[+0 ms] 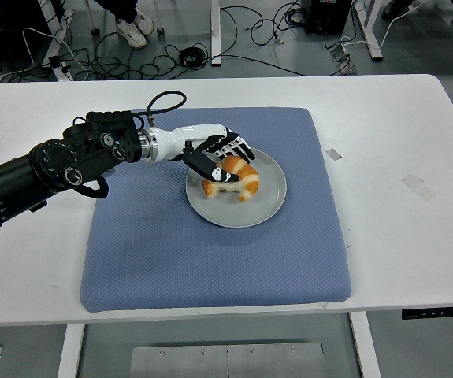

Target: Place the bread on the plate

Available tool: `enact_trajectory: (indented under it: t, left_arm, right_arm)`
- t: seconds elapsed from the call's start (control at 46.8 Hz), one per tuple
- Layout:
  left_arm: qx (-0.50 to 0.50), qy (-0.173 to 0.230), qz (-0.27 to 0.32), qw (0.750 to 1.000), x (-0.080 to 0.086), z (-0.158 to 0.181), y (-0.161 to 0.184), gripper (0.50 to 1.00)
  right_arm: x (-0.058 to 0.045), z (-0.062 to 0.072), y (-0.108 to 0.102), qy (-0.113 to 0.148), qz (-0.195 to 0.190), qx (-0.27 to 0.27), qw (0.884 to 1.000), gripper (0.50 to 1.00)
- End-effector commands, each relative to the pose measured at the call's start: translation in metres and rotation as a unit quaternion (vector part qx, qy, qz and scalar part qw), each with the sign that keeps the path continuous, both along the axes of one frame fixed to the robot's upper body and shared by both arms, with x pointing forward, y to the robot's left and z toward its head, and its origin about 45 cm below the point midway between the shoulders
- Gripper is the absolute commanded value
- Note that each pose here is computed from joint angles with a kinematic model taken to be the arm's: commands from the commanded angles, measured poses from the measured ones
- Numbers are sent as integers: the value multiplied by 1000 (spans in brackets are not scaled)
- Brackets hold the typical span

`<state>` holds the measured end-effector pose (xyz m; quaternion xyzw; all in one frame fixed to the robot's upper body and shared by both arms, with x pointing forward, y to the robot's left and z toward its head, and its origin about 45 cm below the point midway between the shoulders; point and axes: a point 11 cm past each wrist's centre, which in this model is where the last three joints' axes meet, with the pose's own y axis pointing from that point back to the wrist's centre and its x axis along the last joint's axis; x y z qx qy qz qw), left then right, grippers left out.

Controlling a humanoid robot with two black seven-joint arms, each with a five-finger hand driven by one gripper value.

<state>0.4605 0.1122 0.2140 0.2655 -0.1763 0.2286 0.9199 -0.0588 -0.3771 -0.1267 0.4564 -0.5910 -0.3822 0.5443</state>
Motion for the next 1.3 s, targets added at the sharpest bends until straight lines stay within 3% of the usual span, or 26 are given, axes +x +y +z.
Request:
enact_trajectory:
  t: [0.0,0.812,0.962,1.282]
  left_arm:
    - [1,0,0,1000,0,-1,0,725]
    - [-13,-13,10,1000,8,16,3,884]
    - [-37,-26,20,999,17,37,2,908]
    - [-99,-37,89,990,41,76,35,921]
  right_arm:
    - [0,0,0,0,0,0,1000,1000]
    - [0,0,0,0,-1,0,1000,1000]
    - [0,0,0,0,-1,0,1000,1000]
    - [0,0,0,0,-1,0,1000,1000]
